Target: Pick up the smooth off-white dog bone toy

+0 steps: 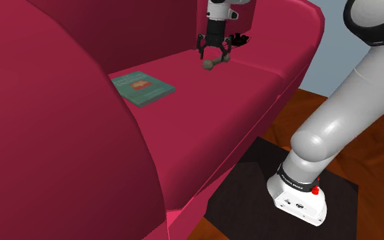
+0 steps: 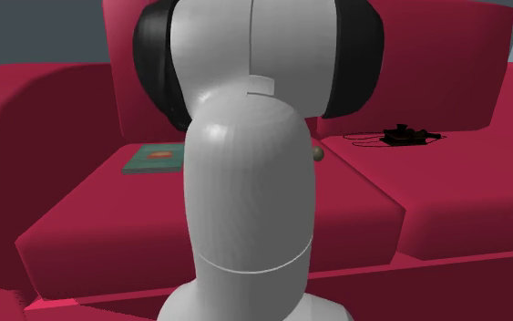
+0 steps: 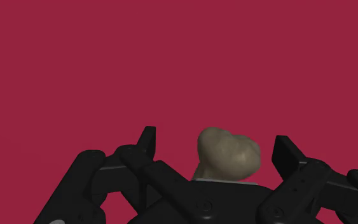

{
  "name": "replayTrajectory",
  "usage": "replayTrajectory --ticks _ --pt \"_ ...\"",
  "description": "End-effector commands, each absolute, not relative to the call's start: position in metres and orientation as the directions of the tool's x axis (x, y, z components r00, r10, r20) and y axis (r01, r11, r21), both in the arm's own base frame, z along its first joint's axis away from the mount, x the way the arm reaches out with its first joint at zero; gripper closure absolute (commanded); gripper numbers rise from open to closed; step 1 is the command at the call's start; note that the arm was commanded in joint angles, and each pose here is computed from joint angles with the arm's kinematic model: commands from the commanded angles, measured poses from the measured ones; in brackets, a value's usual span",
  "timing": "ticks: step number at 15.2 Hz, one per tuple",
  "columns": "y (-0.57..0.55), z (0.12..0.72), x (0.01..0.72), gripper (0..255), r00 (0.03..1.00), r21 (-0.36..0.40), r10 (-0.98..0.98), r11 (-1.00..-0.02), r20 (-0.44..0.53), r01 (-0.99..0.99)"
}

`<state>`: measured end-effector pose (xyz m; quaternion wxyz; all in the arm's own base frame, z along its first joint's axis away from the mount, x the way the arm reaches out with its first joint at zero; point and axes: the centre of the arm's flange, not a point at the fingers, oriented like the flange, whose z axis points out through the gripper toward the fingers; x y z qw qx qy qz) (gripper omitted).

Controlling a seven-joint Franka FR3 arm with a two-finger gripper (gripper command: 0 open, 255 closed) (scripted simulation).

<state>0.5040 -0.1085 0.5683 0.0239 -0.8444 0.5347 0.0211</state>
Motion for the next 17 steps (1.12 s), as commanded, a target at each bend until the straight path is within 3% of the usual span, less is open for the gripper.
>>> replayTrajectory --ticks 1,7,16,17 --pt "-0.132 0.57 0.512 0 0.324 -0.023 -0.945 -0.323 -0.055 -0.946" --pt "-0.202 0.576 0.522 0 0.027 -0.039 -0.999 -0.025 -0.041 -0.999" --pt "-0.202 0.536 0.522 0 0.027 -0.039 -0.999 -0.025 -0.041 -0.999" --pt "-0.202 0.536 0.522 255 0.027 -0.039 -0.999 -0.025 -0.041 -0.999"
